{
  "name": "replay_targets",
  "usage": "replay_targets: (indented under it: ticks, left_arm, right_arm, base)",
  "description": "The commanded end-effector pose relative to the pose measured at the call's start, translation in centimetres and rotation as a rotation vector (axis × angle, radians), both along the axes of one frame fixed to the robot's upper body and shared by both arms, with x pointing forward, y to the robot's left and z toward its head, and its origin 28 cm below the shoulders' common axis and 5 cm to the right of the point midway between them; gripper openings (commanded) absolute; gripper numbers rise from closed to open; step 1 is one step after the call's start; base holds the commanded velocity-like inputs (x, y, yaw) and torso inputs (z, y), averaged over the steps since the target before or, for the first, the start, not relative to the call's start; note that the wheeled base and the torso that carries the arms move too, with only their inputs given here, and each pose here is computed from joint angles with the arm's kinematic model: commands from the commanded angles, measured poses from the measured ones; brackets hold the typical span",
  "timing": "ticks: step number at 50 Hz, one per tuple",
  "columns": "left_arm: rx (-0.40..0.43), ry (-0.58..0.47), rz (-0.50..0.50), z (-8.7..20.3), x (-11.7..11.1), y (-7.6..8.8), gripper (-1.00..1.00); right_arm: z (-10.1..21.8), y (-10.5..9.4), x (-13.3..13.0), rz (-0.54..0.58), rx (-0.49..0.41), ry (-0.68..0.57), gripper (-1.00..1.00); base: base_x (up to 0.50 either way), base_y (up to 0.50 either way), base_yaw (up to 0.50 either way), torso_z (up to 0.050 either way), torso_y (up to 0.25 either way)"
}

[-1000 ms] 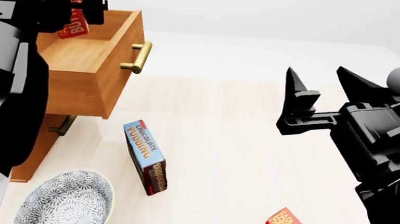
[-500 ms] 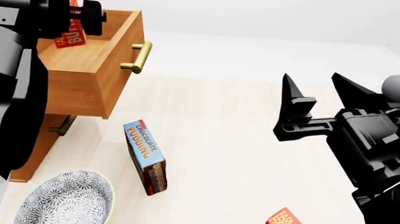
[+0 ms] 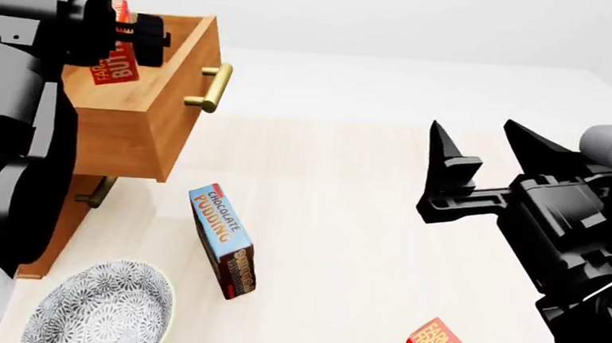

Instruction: Put the butter at the front in the top drawer of the cabinet and close it.

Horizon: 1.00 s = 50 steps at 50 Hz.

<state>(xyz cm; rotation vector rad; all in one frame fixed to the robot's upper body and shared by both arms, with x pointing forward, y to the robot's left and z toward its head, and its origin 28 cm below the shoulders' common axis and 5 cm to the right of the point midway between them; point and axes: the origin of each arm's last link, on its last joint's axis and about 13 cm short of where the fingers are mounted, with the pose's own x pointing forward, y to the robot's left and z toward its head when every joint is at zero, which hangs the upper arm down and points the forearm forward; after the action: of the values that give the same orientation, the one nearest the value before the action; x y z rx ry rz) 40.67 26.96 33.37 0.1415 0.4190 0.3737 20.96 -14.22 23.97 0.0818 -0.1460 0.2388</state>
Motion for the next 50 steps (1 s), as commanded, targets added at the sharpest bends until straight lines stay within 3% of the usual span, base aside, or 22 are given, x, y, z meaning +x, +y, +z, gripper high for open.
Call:
replay_targets:
  ticks: [1, 50]
  left_arm:
    - [0.048, -0.001, 0.02, 0.4, -0.1, 0.2, -1.0]
    - [0.056, 0.049, 0.11, -1.3, -0.2, 1.4, -1.0]
  right_arm:
    - [-0.2, 0.0, 0.0, 0.003, 0.004, 0.005, 1.0]
    - [-0.7, 0.3, 0.0, 0.008, 0.006, 0.013, 1.0]
  base:
    - [0.0, 0.0, 0.0, 0.0, 0.0]
    - [0.0, 0.0, 0.0, 0.001, 0.001]
